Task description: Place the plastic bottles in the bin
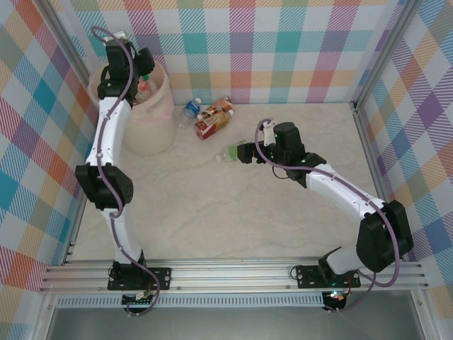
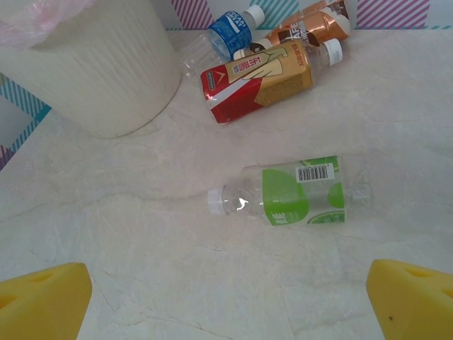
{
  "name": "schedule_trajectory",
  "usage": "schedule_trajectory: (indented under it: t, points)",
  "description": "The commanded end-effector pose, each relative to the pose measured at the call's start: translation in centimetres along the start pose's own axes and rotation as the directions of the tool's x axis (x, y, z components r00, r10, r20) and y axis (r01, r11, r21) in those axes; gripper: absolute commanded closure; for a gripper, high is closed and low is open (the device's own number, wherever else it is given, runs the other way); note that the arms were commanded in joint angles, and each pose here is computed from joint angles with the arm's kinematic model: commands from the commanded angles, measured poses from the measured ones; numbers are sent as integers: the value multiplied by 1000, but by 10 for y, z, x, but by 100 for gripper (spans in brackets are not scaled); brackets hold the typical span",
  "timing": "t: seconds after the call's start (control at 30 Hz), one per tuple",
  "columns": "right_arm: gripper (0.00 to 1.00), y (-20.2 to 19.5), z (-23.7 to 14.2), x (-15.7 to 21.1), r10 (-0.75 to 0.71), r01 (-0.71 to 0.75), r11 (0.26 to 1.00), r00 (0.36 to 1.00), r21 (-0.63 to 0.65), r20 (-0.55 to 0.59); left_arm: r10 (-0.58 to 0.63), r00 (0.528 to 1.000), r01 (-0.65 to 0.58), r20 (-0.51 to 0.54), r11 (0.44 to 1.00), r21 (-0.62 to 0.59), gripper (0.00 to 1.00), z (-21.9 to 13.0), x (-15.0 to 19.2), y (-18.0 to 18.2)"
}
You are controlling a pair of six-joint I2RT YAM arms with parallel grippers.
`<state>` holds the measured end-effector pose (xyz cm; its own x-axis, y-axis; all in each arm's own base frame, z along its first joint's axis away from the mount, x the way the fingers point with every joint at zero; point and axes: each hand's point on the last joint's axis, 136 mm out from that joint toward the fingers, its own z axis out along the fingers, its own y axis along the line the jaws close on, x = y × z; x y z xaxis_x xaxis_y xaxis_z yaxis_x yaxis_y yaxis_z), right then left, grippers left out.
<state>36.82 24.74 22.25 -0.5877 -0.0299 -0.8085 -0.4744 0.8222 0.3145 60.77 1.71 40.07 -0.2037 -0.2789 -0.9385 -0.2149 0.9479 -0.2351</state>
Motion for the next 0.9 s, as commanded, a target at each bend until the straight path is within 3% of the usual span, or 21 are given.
schedule_trajectory:
  t: [0.0, 0.37, 0.87]
  points:
    - [0, 2, -7, -7, -1, 1, 1000, 1000, 3, 15, -21, 999, 20, -37, 999, -29, 15, 10, -2, 8]
    - [0, -7, -7, 0, -1, 1, 999, 1000, 47, -2, -126, 990, 133, -68, 984, 120, 0, -18, -22, -19]
    - [0, -13, 6, 3, 47, -45, 996, 999, 71, -24, -169, 971, 214, -170, 931, 295, 0, -56, -21, -54]
